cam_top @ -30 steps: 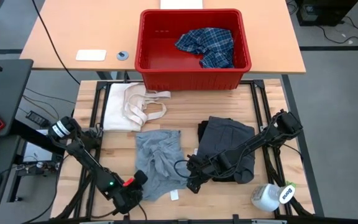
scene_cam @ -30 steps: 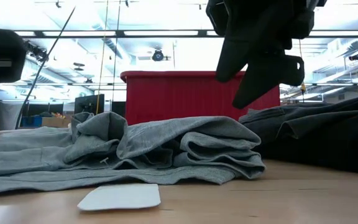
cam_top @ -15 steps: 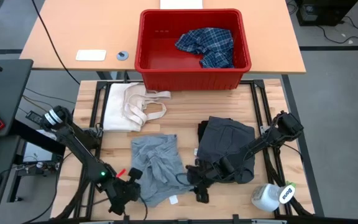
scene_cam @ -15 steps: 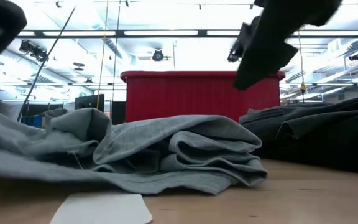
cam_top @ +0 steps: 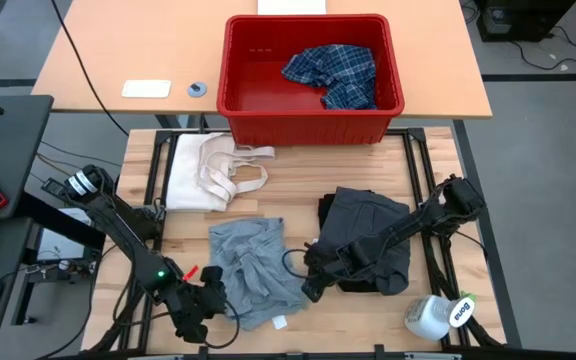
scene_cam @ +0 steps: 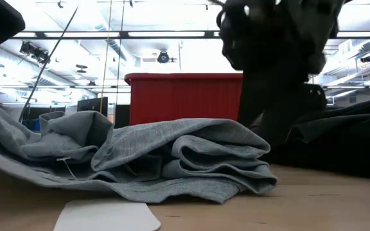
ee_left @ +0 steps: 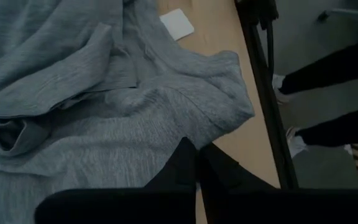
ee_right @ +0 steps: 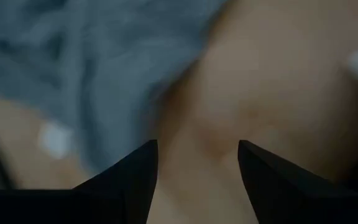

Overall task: Fold Laundry from Bin
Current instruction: Fold the gray shirt

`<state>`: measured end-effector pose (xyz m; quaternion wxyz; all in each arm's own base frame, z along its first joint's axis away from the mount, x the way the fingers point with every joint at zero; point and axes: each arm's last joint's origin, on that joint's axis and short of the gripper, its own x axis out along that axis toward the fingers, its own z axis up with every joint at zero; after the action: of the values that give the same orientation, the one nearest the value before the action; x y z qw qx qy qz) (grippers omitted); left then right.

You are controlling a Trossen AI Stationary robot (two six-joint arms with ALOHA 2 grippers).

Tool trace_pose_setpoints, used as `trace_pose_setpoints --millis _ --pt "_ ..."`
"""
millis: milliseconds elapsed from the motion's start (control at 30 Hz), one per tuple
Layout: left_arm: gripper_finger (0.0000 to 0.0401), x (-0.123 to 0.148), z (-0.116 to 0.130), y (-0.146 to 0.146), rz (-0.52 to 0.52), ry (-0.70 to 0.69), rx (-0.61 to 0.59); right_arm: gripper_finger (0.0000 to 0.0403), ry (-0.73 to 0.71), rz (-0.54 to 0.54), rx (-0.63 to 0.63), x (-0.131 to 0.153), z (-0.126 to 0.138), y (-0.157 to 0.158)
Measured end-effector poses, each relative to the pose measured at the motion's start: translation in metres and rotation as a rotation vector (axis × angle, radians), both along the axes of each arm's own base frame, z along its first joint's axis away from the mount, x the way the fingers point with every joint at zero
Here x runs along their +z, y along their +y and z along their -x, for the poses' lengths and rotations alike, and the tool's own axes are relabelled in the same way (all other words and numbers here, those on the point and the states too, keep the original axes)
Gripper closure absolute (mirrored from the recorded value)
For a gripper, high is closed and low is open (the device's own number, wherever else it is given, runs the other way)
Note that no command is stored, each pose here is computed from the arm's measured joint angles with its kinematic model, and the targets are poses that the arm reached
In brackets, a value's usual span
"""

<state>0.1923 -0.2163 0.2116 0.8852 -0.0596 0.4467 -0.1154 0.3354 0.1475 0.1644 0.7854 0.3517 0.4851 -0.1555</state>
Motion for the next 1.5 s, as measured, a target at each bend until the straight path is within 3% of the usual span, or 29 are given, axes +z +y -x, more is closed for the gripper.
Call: trace_pose_setpoints --millis 167,433,600,733,967,1167,1367,1500 --pt "0.0395 0.002 -0.002 -0.001 0.011 -0.032 0.025 0.0186 0.016 0.12 -0.036 -0.007 0.006 -0.006" --pt "0.0394 0.005 -0.009 0.001 0.02 -0.09 0.063 0.0195 -0.09 0.174 0.061 -0.003 -0.004 -0.008" --pt "0.0394 0.006 -0.014 0.005 0.024 -0.097 0.08 0.0195 -0.087 0.21 0.187 -0.013 -0.008 -0.005" --pt "0.0394 0.006 -0.014 0.005 0.018 -0.102 0.071 0.0195 -0.107 0.191 0.295 -0.019 -0.022 0.009" --pt "0.0394 0.006 -0.018 0.008 0.007 -0.107 0.075 0.0195 -0.174 0.283 0.443 -0.009 -0.069 0.034" --pt "0.0394 0.006 -0.021 0.012 0.009 -0.107 0.094 0.0195 -0.134 0.267 0.515 0.015 -0.104 0.039" --pt "0.0394 0.006 -0.02 0.011 0.01 -0.105 0.089 0.0195 0.043 0.26 0.487 0.046 -0.094 0.028" --pt "0.0394 0.006 -0.02 0.011 0.013 -0.104 0.091 0.0195 0.083 0.115 0.431 0.052 -0.085 0.026"
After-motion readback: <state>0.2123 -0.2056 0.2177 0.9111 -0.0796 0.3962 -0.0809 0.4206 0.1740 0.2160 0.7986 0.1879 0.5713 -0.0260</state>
